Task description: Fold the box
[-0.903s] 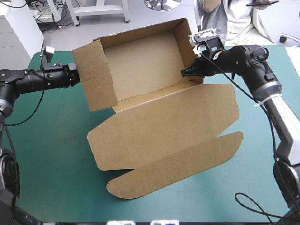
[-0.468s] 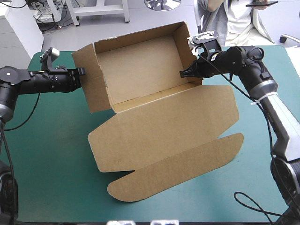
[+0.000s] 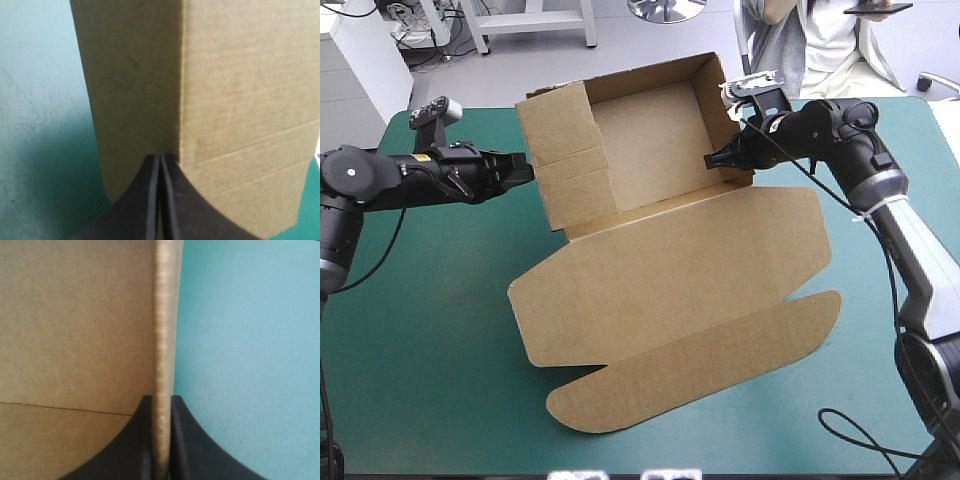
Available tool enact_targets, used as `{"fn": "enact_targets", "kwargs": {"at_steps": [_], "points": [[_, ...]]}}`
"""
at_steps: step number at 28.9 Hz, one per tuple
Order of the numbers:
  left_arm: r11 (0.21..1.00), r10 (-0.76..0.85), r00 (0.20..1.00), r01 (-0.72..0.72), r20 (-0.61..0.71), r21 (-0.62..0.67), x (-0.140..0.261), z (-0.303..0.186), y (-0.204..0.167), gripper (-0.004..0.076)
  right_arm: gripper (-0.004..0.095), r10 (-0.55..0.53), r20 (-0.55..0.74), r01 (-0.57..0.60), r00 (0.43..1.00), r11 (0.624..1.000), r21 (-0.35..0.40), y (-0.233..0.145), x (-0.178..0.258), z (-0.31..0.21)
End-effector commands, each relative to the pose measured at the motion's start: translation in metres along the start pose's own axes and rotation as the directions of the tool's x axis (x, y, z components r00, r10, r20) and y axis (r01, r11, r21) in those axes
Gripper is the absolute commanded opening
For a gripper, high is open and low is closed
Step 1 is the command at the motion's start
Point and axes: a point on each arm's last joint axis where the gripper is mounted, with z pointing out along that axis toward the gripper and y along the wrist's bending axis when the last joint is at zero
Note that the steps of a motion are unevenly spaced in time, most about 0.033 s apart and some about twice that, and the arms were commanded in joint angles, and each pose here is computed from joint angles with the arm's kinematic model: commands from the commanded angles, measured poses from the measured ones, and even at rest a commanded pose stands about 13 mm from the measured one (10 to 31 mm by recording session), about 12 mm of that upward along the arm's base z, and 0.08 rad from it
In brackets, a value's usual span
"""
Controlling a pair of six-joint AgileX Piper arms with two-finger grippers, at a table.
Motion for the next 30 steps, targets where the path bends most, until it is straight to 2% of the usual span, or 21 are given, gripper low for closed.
{"fn": "enact_targets", "kwargs": {"at_steps": [1, 5, 7, 10, 11, 14, 16, 19, 28, 29, 30], "points": [[0.997, -0.019, 0.996, 0.013, 0.086, 0.071, -0.007, -0.015, -0.018, -0.001, -0.0013, 0.002, 0.11, -0.002, 0.994, 1.0, 0.008, 0.004, -0.015, -0.03], [0.998, -0.019, 0.995, 0.012, 0.097, 0.067, -0.008, -0.015, -0.018, -0.0004, -0.0013, 0.004, 0.102, -0.004, 0.995, 1.0, 0.006, 0.004, -0.014, -0.03], [0.998, 0.001, 0.995, -0.006, 0.095, 0.06, -0.008, -0.015, -0.018, 0.0042, -0.0013, 0.004, 0.097, -0.004, 0.995, 1.0, 0.005, 0.004, -0.013, -0.03], [0.997, 0.05, 0.994, -0.056, 0.1, 0.055, -0.008, -0.014, -0.017, 0.0214, -0.0013, -0.001, 0.09, 0.0, 0.996, 1.0, 0.009, 0.004, -0.013, -0.03], [0.997, 0.054, 0.992, -0.06, 0.114, 0.052, -0.009, -0.014, -0.017, 0.0312, -0.0013, -0.001, 0.089, 0.0, 0.996, 1.0, 0.009, 0.004, -0.013, -0.03], [0.998, 0.045, 0.988, -0.053, 0.149, 0.047, -0.012, -0.014, -0.017, 0.0525, -0.0013, -0.001, 0.08, 0.0, 0.997, 1.0, 0.007, 0.004, -0.012, -0.03], [0.997, 0.042, 0.989, -0.05, 0.142, 0.05, -0.012, -0.014, -0.016, 0.0596, -0.0013, 0.0, 0.071, 0.0, 0.997, 1.0, 0.005, 0.004, -0.011, -0.03], [0.998, 0.041, 0.995, -0.046, 0.092, 0.051, -0.009, -0.008, -0.013, 0.0596, -0.0013, -0.003, 0.065, 0.003, 0.998, 1.0, 0.004, 0.004, -0.011, -0.03], [0.998, 0.01, 0.998, -0.014, 0.067, 0.06, -0.009, -0.001, -0.009, 0.0497, -0.0013, -0.007, 0.056, 0.007, 0.998, 1.0, 0.005, 0.004, -0.01, -0.03], [0.998, 0.01, 0.998, -0.014, 0.067, 0.06, -0.009, -0.001, -0.009, 0.0476, -0.0013, -0.007, 0.056, 0.007, 0.998, 1.0, 0.005, 0.004, -0.01, -0.03], [0.998, 0.01, 0.998, -0.014, 0.06, 0.062, -0.009, -0.001, -0.009, 0.0371, -0.0013, -0.008, 0.056, 0.008, 0.998, 1.0, 0.006, 0.004, -0.01, -0.03]]}}
